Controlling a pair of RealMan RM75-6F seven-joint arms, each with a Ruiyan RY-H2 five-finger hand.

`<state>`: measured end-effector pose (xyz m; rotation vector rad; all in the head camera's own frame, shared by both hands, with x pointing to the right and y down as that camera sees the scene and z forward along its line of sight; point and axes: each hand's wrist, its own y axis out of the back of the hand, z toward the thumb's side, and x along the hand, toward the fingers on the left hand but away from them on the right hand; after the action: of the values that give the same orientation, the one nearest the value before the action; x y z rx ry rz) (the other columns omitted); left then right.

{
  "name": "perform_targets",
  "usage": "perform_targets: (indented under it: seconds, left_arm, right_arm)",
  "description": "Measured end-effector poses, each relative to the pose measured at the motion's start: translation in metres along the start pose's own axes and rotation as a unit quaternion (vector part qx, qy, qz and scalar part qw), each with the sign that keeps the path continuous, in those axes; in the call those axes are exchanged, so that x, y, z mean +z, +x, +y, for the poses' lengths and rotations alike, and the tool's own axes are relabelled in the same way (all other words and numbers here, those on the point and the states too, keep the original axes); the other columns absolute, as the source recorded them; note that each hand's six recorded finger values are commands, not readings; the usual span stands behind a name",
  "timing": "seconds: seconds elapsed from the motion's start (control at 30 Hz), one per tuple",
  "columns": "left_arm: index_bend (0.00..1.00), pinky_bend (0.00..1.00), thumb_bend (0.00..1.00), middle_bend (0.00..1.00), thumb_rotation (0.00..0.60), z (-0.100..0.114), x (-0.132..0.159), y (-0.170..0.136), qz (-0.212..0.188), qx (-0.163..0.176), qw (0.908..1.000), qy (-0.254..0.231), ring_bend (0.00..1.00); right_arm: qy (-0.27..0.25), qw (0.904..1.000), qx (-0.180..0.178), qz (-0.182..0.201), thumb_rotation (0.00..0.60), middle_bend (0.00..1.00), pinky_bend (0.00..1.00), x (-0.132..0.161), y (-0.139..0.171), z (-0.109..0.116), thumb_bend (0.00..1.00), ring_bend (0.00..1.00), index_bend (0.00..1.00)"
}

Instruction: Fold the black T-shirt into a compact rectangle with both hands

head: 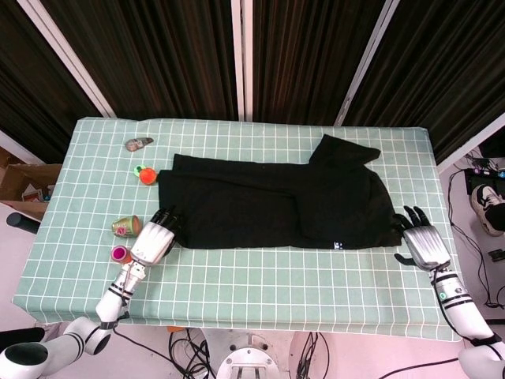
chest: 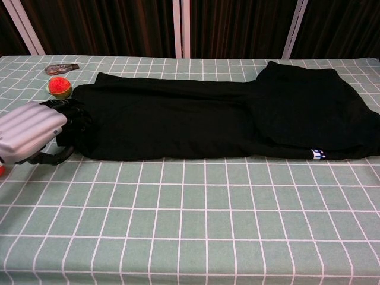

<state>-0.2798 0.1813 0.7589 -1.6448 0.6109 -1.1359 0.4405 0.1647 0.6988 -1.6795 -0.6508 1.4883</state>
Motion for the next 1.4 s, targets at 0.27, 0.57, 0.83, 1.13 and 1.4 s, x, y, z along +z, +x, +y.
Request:
perform_targets:
  seconds: [0.27,0.57,0.83,1.13,1.4]
  left_arm:
    - [0.57,0.21,0.52,0.25,0.6,-0.003,-0.002,0.001,0.007,-0.004,0.9999,-0.01,0.12]
    - [0.57,0.21,0.53,0.25,0.6,0.0,-0.003,-0.003,0.016,0.006,0.9991,-0.039,0.12]
    - [0.57,0.2,0.53,0.25,0.6,0.009,0.003,-0.034,0.016,0.021,0.9979,-0.059,0.12]
    - [0.57,0.2,0.53,0.25,0.6,0.008,0.012,-0.094,0.024,0.001,0.9979,-0.06,0.12]
    - [0.24,0.2,0.45,0.17,0.6,0.005,0.014,-0.107,0.026,-0.018,0.9974,-0.064,0.09]
  right_arm:
    - [0.039,0.9992,-0.006,0.009,0.6,0.25,0.03,-0.001,-0.018,-0.011,0.31,0.01,0.5]
    - [0.036,0.999,-0.015,0.022,0.6,0.29,0.07,0.001,-0.021,-0.017,0.48,0.05,0.62]
    - [0.025,0.9986,-0.028,0.038,0.6,0.29,0.07,0.004,0.012,-0.012,0.48,0.05,0.62]
    - [0.008,0.9998,-0.007,0.018,0.6,0.28,0.06,0.008,0.074,-0.024,0.47,0.05,0.6]
    - [-0.001,0.9999,0.004,0.011,0.6,0.18,0.0,0.018,0.088,-0.028,0.08,0.0,0.23]
